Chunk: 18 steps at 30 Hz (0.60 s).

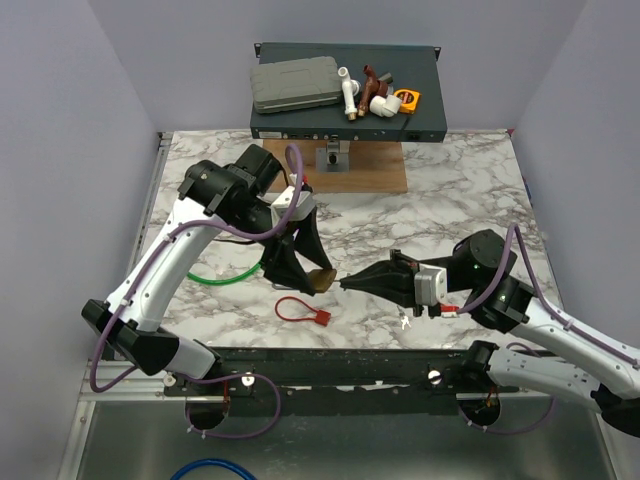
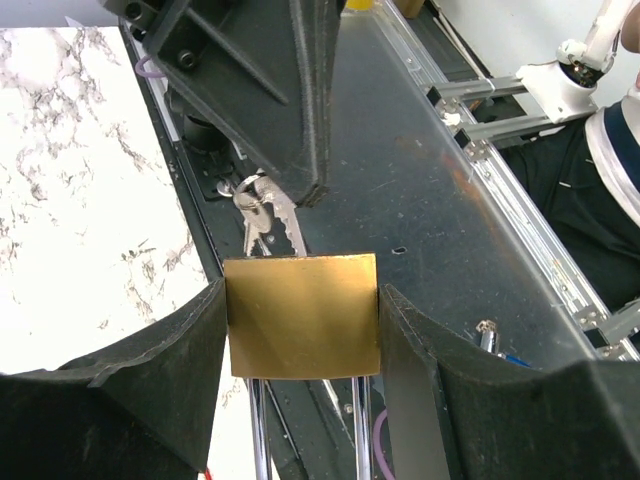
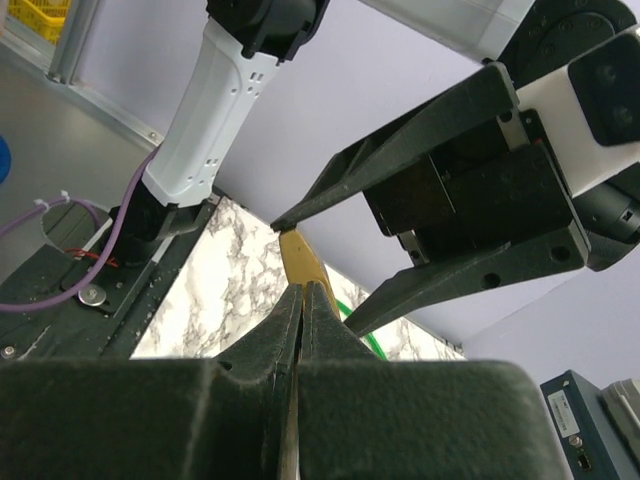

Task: Unlock with the key
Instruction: Unlock the lock.

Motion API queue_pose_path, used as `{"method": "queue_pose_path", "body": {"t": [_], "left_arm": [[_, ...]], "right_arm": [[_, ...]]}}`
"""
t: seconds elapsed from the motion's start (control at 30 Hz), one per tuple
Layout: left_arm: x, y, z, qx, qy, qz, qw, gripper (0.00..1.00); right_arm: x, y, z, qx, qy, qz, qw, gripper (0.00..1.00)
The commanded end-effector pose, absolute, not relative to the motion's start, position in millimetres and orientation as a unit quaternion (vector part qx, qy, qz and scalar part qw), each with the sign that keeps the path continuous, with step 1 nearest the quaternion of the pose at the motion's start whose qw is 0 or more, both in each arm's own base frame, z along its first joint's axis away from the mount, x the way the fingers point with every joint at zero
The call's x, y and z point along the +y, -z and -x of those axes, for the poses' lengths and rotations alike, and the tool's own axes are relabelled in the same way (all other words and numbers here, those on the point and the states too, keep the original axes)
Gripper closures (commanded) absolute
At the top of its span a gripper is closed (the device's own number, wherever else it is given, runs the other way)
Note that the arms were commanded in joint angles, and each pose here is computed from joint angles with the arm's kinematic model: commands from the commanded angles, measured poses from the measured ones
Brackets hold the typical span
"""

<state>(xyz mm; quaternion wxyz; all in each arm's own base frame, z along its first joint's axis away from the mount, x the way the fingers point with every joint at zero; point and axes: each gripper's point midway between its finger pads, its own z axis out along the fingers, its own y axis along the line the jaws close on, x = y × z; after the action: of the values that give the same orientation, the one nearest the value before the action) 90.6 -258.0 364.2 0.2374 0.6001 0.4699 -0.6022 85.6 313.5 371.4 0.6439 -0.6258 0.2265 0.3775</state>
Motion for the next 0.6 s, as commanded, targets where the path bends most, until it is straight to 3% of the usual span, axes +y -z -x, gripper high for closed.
{"method": "queue_pose_path", "body": {"t": [0.0,0.57], "left_arm": [[-256.8,-425.9,-64.5,0.374,0.694,-0.557,0.261,1.00],[-264.3,-398.5,-98.7,0.430,0.673,-0.547,0.252,1.00]], "right_arm": [[322.1,-329.0,-91.6,0.278,-0.407,0.648,0.581,0.99],[321.9,-333.1,-96.6,0.290,-0.392,0.673,0.556,0.99]]}}
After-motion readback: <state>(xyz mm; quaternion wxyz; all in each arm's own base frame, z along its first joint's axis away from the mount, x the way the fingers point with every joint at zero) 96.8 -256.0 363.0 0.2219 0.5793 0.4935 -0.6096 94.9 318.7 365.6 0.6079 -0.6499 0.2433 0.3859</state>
